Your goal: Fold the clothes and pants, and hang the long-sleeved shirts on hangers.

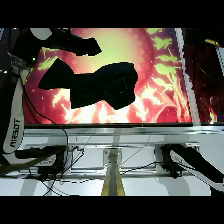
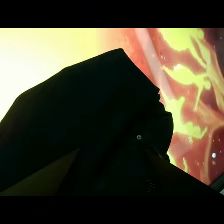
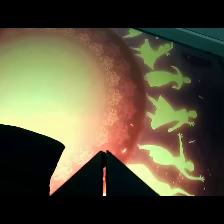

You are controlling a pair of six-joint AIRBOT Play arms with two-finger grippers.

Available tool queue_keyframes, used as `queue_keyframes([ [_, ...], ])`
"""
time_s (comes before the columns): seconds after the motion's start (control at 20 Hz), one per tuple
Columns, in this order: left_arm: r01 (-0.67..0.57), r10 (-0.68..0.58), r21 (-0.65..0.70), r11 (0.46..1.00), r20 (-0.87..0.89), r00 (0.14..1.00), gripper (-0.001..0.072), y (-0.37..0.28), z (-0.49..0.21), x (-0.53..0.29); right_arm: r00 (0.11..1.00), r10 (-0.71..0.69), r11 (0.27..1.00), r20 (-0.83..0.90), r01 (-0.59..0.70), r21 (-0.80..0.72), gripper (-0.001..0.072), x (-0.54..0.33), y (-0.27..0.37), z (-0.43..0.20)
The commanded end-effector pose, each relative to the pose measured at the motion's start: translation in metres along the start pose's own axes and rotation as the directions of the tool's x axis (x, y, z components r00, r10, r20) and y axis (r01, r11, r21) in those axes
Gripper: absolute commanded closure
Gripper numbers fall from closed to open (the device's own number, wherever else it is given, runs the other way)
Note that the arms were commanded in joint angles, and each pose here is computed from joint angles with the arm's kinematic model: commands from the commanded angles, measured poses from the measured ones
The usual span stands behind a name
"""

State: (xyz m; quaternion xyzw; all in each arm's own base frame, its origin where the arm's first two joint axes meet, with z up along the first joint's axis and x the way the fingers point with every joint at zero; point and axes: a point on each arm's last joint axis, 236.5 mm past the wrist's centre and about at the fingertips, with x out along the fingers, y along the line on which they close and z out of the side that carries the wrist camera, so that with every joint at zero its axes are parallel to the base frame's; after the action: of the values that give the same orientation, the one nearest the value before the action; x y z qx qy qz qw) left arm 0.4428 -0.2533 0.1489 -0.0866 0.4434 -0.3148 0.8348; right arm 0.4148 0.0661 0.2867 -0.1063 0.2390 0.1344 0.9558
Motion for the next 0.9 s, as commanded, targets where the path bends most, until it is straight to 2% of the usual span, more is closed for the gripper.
queue_keyframes([
  [0.0,0.000,0.000,-0.001,1.000,-0.001,1.000,0.0289,0.000,0.000,0.000,1.000,0.001,1.000,0.000,-0.001,0.000,0.0667,0.000,0.000,0.000],
  [0.6,0.000,0.000,-0.001,1.000,-0.001,1.000,0.0289,0.000,0.000,0.000,1.000,0.001,1.000,0.000,-0.001,0.000,0.0666,0.000,0.000,0.000],
  [0.75,0.008,-0.008,-0.009,1.000,0.000,1.000,0.0289,-0.002,0.000,0.000,0.998,0.045,0.998,0.040,-0.047,0.037,0.0666,0.001,0.011,0.009],
  [0.85,0.033,-0.033,-0.028,0.999,0.003,0.999,0.0289,-0.008,0.001,0.000,0.991,0.120,0.989,0.059,-0.124,0.085,0.0666,0.000,0.028,0.014],
])
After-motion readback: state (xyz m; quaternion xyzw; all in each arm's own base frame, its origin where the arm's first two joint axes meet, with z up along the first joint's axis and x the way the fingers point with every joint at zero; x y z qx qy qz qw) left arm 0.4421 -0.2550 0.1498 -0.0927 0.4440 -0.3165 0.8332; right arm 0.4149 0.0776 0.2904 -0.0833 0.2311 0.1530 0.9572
